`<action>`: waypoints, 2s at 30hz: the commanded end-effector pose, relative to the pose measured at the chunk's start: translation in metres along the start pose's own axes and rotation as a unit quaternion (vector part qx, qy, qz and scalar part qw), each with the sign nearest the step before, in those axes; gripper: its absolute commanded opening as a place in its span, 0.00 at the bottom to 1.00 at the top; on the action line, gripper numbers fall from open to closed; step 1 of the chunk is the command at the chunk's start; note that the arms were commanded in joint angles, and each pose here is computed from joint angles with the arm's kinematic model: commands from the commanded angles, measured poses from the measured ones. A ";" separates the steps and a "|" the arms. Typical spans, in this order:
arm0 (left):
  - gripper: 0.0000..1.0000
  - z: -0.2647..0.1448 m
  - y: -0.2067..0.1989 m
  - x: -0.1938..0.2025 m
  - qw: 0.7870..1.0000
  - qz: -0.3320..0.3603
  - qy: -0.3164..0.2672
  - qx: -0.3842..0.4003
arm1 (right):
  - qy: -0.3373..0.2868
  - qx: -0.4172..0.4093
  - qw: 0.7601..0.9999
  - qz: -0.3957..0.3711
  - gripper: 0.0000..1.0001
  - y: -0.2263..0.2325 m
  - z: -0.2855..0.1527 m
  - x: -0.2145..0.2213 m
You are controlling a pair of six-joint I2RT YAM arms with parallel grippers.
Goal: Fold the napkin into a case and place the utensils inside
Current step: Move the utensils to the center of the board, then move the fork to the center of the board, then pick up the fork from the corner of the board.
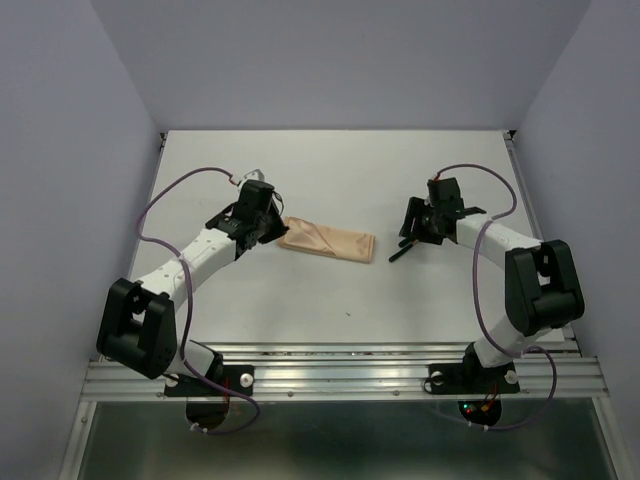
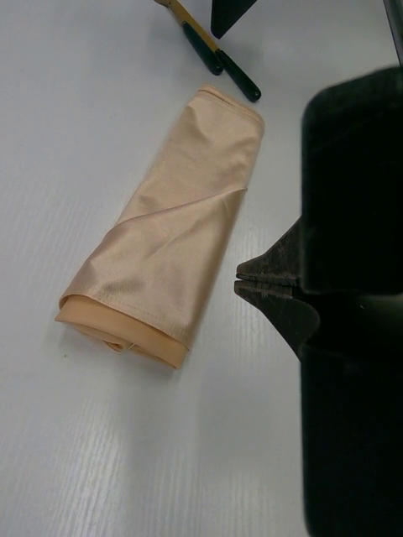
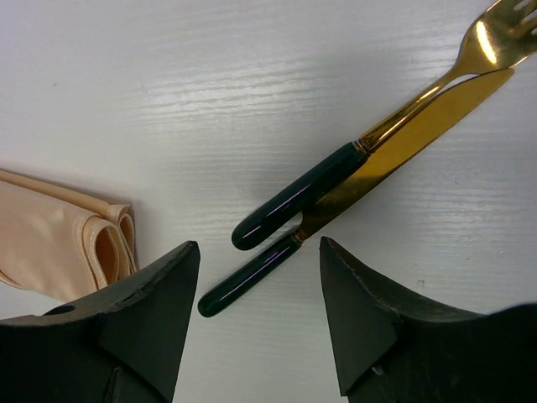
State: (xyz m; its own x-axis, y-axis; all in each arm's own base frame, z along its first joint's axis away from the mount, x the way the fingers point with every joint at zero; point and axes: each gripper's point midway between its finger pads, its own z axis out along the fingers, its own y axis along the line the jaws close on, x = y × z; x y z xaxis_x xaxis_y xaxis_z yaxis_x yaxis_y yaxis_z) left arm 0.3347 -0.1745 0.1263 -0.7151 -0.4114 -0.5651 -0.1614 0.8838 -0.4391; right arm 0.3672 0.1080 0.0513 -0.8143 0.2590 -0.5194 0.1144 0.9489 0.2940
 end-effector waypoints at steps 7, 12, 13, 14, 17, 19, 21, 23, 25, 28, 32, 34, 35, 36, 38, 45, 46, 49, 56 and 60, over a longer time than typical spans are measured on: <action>0.00 0.000 -0.005 -0.007 1.000 0.001 -0.010 0.011 | -0.024 -0.005 1.000 -0.006 0.66 0.009 0.008 -0.028; 0.00 -0.002 -0.004 -0.007 1.000 0.000 -0.015 0.010 | -0.021 -0.011 1.000 -0.006 0.66 0.013 0.018 -0.030; 0.00 -0.002 -0.002 -0.006 1.000 -0.001 -0.014 0.009 | -0.017 -0.010 1.000 -0.006 0.66 0.012 0.021 -0.029; 0.00 -0.002 -0.003 -0.007 1.000 -0.003 -0.016 0.011 | -0.014 -0.009 1.000 -0.006 0.66 0.012 0.023 -0.028; 0.00 0.000 -0.003 -0.004 1.000 -0.006 -0.013 0.013 | -0.011 -0.008 1.000 -0.007 0.66 0.012 0.029 -0.028; 0.00 0.001 -0.004 -0.003 1.000 -0.009 -0.010 0.017 | -0.011 -0.007 1.000 -0.007 0.65 0.012 0.033 -0.030; 0.00 0.001 -0.004 -0.001 1.000 -0.010 -0.010 0.019 | -0.012 -0.009 1.000 -0.006 0.66 0.013 0.038 -0.033; 0.00 0.000 -0.004 -0.001 1.000 -0.010 -0.010 0.020 | -0.017 -0.012 1.000 -0.005 0.66 0.016 0.039 -0.038; 0.00 0.000 -0.003 -0.001 1.000 -0.008 -0.011 0.018 | -0.013 -0.012 1.000 -0.007 0.66 0.017 0.048 -0.040; 0.01 0.000 -0.002 0.000 1.000 -0.005 -0.012 0.017 | -0.021 -0.016 1.000 -0.017 0.66 0.023 0.059 -0.056; 0.02 -0.003 0.002 -0.001 1.000 -0.007 -0.020 0.013 | -0.038 -0.018 0.999 -0.031 0.69 0.033 0.072 -0.084; 0.04 -0.003 0.001 -0.005 0.999 -0.007 -0.029 0.011 | -0.039 -0.015 0.998 -0.040 0.69 0.037 0.082 -0.099; 0.05 -0.002 0.001 -0.007 0.999 -0.006 -0.030 0.011 | -0.030 -0.016 0.999 -0.042 0.69 0.039 0.082 -0.100; 0.05 0.000 0.002 -0.006 1.000 -0.003 -0.027 0.006 | -0.027 -0.022 0.998 -0.046 0.69 0.044 0.081 -0.104; 0.06 -0.001 -0.002 -0.011 0.999 -0.001 -0.031 0.008 | -0.038 -0.044 0.997 -0.052 0.70 0.057 0.071 -0.118; 0.08 0.000 -0.004 -0.008 1.000 0.002 -0.025 0.017 | -0.072 0.003 0.989 -0.129 0.76 0.041 0.057 -0.140; 0.08 0.002 -0.002 -0.007 1.000 0.002 -0.024 0.014 | -0.077 0.020 0.987 -0.138 0.76 0.035 0.056 -0.143; 0.09 0.005 0.002 -0.004 1.000 -0.001 -0.021 0.007 | -0.088 0.071 0.979 -0.168 0.77 0.016 0.055 -0.151; 0.09 0.019 0.014 -0.013 1.000 0.012 -0.016 -0.021 | -0.104 0.091 0.952 -0.272 0.75 0.006 0.056 -0.163; 0.08 0.029 0.019 -0.007 0.999 0.020 0.003 -0.032 | -0.098 0.093 0.946 -0.294 0.74 0.003 0.063 -0.161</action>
State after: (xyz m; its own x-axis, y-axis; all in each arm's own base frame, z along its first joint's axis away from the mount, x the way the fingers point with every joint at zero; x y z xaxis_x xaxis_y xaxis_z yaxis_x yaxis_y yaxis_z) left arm 0.3454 -0.1632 0.0939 -0.7340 -0.3979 -0.5503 -0.1963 0.9001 -0.3890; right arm 0.5185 0.0861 0.0566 -0.7272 -0.2293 -0.6470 -0.1768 0.9733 -0.1462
